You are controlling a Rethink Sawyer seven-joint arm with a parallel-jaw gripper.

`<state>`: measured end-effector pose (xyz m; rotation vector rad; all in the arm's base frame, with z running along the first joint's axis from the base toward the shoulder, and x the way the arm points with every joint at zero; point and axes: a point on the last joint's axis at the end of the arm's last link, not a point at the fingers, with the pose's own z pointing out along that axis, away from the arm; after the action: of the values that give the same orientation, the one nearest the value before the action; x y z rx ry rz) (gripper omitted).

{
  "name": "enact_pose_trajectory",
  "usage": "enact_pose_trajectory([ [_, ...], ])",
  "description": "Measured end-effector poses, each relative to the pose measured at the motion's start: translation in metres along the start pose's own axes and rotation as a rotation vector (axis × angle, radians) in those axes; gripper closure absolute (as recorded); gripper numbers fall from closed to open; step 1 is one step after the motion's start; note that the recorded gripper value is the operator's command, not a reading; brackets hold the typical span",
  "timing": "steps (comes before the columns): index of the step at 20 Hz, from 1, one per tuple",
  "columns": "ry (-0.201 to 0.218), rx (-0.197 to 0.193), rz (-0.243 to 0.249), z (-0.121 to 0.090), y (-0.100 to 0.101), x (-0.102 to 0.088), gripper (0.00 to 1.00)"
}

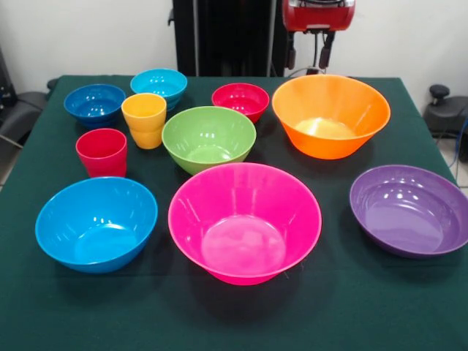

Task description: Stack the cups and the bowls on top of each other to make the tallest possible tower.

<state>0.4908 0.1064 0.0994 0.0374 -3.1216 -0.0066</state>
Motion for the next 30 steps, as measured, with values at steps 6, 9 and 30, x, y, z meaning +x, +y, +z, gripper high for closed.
enact_pose_trajectory([
  [6,-0.006,0.001,0.0,-0.001,-0.001,-0.003,0.0],
  [9,-0.01,0.002,0.0,-0.001,-0.001,-0.006,0.0],
  [30,-0.055,0.007,0.008,-0.002,-0.009,-0.036,0.0],
])
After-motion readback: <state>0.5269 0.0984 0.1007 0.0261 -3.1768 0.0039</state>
